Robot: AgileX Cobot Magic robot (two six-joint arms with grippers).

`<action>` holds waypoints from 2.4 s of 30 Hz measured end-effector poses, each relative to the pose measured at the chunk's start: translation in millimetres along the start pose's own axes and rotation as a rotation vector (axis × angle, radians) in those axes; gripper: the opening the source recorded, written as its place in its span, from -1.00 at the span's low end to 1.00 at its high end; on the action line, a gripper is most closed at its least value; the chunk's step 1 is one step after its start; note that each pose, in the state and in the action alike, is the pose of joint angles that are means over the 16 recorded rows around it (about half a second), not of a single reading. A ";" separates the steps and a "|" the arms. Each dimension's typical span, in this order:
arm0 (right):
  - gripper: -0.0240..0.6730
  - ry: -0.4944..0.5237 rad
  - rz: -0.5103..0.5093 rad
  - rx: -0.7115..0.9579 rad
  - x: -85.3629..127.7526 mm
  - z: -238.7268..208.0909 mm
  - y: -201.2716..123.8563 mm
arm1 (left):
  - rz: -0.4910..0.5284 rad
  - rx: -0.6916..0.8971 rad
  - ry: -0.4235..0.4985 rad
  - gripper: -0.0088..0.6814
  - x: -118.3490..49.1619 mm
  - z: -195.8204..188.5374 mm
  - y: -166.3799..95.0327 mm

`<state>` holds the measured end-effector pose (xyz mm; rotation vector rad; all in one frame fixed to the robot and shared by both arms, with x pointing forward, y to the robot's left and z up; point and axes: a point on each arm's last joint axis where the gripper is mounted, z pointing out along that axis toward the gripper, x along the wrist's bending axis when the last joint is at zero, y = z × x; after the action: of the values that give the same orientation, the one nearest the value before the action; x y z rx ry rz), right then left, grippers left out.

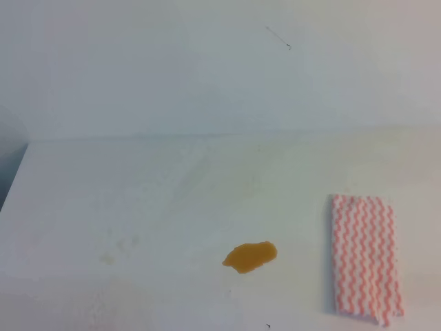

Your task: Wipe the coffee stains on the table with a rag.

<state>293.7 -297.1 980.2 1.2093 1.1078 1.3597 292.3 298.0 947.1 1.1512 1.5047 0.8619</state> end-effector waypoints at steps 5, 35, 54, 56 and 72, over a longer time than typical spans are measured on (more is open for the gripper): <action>-0.94 -0.003 -0.007 0.009 -0.2 0.0 -0.4 | 0.000 0.000 0.000 -0.97 0.0 0.0 0.0; -0.94 0.017 0.096 -0.768 -0.2 -26.6 77.3 | 0.000 0.000 0.000 -0.97 0.0 0.0 0.0; -0.94 -0.101 -0.054 -0.698 11.5 -21.7 218.8 | 0.000 0.000 0.000 -0.97 0.0 0.0 0.0; -0.94 -0.069 -0.062 -0.596 16.2 -4.1 229.7 | 0.000 0.000 0.000 -0.97 0.0 0.0 0.0; -0.94 0.258 -0.169 0.379 47.7 169.1 210.1 | 0.000 0.000 0.000 -0.97 0.0 0.0 0.0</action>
<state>441.5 -269.8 1209.1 1.1916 1.6697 1.2330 292.3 298.0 947.1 1.1512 1.5047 0.8619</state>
